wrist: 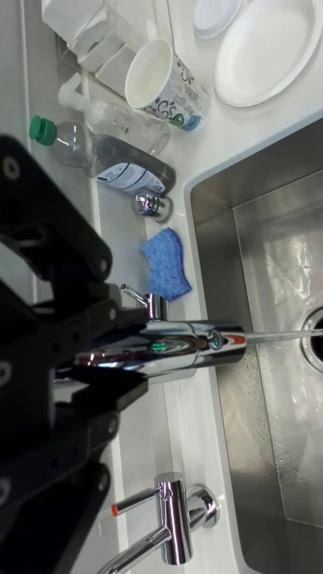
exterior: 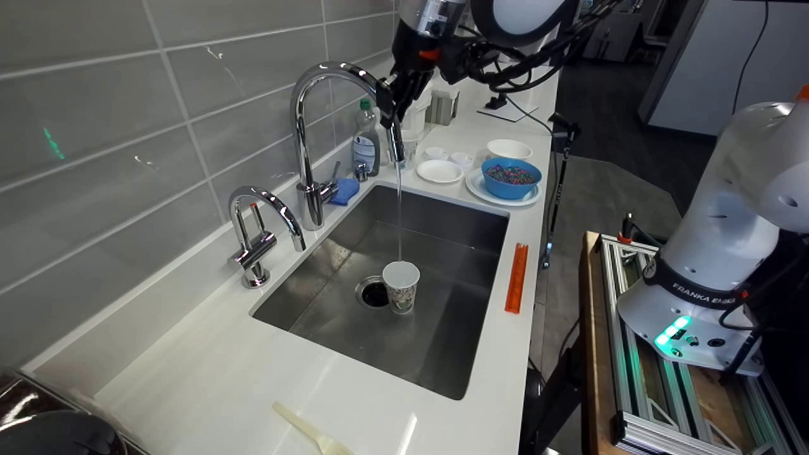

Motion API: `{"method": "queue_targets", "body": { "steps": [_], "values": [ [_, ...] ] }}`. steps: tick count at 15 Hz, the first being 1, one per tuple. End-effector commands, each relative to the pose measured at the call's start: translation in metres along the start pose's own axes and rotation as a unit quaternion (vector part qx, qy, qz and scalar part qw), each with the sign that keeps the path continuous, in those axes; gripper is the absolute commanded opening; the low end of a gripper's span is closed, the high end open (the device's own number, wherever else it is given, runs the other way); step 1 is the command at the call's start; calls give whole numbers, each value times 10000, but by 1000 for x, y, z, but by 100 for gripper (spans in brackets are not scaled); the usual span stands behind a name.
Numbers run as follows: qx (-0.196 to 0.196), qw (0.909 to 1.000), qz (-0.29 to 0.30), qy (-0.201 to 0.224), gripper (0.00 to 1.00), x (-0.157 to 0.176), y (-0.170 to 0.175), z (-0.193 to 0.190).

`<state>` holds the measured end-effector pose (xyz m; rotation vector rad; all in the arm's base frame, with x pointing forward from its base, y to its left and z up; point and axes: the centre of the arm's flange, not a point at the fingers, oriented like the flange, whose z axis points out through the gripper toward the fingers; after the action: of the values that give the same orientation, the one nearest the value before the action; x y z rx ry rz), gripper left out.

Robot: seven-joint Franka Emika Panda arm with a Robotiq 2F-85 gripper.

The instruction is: Turn the tap faucet to the left

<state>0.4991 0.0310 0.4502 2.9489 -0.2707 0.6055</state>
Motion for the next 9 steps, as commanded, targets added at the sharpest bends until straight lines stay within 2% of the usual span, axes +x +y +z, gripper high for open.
{"method": "queue_targets", "body": {
  "steps": [1, 9],
  "values": [
    [78, 9999, -84, 48, 8, -1, -12, -7],
    [359, 9983, -459, 11, 8, -10, -46, -14]
  ]
}}
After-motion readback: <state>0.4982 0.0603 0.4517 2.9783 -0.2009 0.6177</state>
